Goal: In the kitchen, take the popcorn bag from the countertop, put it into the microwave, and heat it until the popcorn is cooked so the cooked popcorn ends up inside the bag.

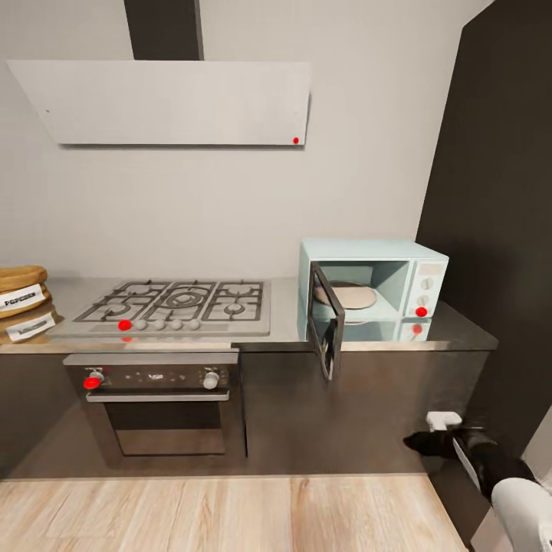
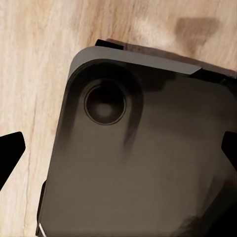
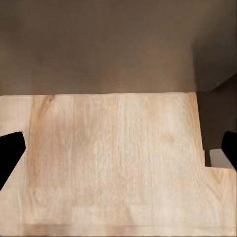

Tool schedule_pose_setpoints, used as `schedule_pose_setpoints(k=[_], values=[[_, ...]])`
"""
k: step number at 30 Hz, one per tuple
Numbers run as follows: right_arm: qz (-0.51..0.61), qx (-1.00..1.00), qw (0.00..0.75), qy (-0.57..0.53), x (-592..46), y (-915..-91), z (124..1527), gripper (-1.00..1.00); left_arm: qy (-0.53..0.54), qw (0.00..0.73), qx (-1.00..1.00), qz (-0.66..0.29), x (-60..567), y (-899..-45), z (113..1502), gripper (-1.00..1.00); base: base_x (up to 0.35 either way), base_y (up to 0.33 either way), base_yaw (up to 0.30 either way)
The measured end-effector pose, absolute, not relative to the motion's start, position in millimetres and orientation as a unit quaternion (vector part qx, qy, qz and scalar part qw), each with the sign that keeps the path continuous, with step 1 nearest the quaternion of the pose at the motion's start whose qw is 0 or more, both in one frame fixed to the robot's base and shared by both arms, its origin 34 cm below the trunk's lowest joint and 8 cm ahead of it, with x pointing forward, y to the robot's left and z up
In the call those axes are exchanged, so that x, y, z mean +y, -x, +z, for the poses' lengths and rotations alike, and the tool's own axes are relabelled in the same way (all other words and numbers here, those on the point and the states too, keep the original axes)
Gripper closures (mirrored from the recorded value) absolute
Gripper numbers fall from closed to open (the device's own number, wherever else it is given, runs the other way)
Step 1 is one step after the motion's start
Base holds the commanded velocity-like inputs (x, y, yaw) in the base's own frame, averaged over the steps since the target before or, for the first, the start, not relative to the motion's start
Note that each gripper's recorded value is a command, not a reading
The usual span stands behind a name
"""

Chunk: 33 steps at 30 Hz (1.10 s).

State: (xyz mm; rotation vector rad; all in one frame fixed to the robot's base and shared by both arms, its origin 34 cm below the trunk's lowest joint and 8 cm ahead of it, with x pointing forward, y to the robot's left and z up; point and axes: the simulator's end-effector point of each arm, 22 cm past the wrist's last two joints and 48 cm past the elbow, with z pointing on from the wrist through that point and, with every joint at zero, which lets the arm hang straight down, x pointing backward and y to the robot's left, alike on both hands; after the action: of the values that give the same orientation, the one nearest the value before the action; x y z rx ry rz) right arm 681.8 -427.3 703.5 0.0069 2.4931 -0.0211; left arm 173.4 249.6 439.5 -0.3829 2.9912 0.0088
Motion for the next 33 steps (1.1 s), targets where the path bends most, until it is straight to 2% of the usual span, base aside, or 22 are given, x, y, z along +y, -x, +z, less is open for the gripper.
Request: schedule_pose_setpoints(k=[2, 5, 8, 14, 16, 21, 27, 33], values=[[0.017, 0.96, 0.28, 0.017, -403, -635, 641, -1.0, 0.127, 0.063, 0.99, 0.003, 249, -174, 439, -1.0, 0.0, 0.0, 0.0], [0.03, 0.962, 0.27, 0.038, -381, -581, 590, -1.0, 0.127, 0.063, 0.99, 0.003, 249, -174, 439, -1.0, 0.0, 0.0, 0.0], [0.01, 0.981, 0.192, 0.036, -384, -455, 518, -1.0, 0.126, 0.063, 0.99, 0.002, 249, -174, 439, -1.0, 0.0, 0.0, 0.0], [0.03, 0.993, 0.106, 0.043, -339, -275, 458, -1.0, 0.125, 0.063, 0.99, 0.002, 249, -174, 439, -1.0, 0.0, 0.0, 0.0], [0.028, 0.995, 0.087, 0.038, -337, -242, 453, -1.0, 0.124, 0.063, 0.99, 0.002, 249, -173, 439, -1.0, 0.0, 0.0, 0.0], [0.006, 0.996, 0.079, 0.034, -321, -228, 447, -1.0, 0.125, 0.063, 0.99, 0.002, 249, -173, 439, -1.0, 0.0, 0.0, 0.118], [-0.008, 0.996, 0.079, 0.035, -315, -227, 445, -1.0, 0.125, 0.063, 0.99, 0.002, 248, -173, 439, -1.0, 0.0, 0.0, 0.263], [0.001, 0.996, 0.082, 0.038, -282, -229, 443, -1.0, 0.121, 0.064, 0.991, 0.002, 247, -174, 440, -1.0, 0.0, 0.0, 0.296]])
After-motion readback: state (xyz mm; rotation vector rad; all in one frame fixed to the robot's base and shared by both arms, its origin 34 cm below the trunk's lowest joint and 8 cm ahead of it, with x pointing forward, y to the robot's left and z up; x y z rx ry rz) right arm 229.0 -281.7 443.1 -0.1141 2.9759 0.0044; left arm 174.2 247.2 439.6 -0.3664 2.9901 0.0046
